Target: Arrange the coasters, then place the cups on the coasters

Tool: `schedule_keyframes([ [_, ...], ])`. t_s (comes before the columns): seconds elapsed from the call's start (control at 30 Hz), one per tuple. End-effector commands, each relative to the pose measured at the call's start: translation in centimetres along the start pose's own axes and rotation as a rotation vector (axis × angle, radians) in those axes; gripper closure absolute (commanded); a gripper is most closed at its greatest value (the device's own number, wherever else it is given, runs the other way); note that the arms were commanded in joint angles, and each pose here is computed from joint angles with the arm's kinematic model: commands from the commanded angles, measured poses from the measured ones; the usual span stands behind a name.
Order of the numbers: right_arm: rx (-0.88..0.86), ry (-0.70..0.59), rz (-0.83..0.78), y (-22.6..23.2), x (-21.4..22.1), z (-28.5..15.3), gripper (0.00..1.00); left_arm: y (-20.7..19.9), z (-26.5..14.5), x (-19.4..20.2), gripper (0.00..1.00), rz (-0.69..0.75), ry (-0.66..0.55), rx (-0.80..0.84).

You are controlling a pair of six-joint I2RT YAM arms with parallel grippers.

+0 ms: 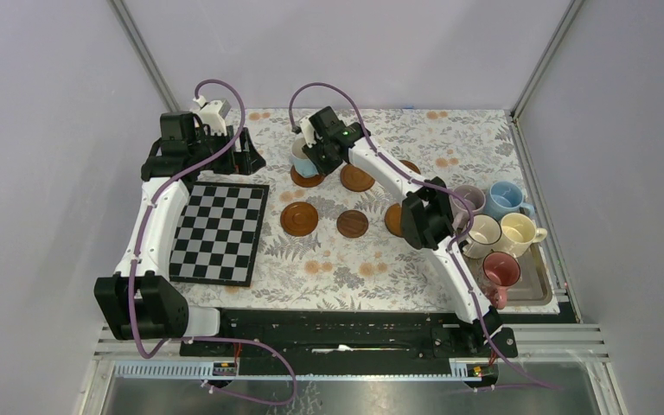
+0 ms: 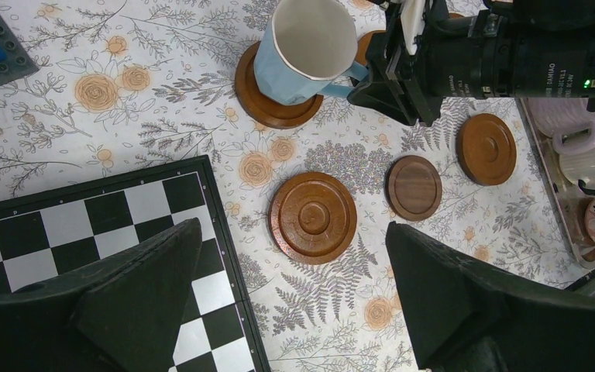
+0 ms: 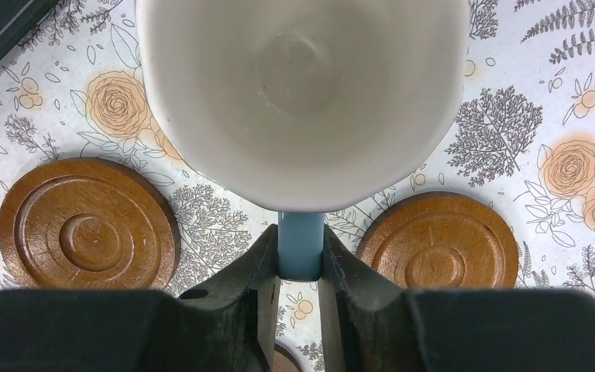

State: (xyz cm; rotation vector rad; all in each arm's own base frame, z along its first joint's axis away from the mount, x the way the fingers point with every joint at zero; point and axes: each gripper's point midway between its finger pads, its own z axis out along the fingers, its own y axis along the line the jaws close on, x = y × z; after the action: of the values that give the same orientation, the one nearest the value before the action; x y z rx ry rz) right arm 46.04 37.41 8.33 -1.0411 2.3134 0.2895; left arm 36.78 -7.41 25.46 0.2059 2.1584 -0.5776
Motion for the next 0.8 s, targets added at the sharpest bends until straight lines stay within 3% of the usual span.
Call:
schedule_keyframes([
  [0.0, 0.013, -0.088, -0.007, 0.2, -2.9, -3.7, 0.73, -0.8, -0.8, -1.5, 0.01, 0.021, -0.067, 0.026],
  [0.33, 0.005, -0.079, -0.005, 0.4, -2.5, -3.7, 0.82, -0.8, -0.8, -1.4, 0.01, 0.016, -0.066, 0.029],
  [0.77, -0.009, -0.071, 0.001, 0.8, -2.0, -4.1, 0.83, -0.8, -0.7, -1.3, 0.01, 0.009, -0.067, 0.034],
])
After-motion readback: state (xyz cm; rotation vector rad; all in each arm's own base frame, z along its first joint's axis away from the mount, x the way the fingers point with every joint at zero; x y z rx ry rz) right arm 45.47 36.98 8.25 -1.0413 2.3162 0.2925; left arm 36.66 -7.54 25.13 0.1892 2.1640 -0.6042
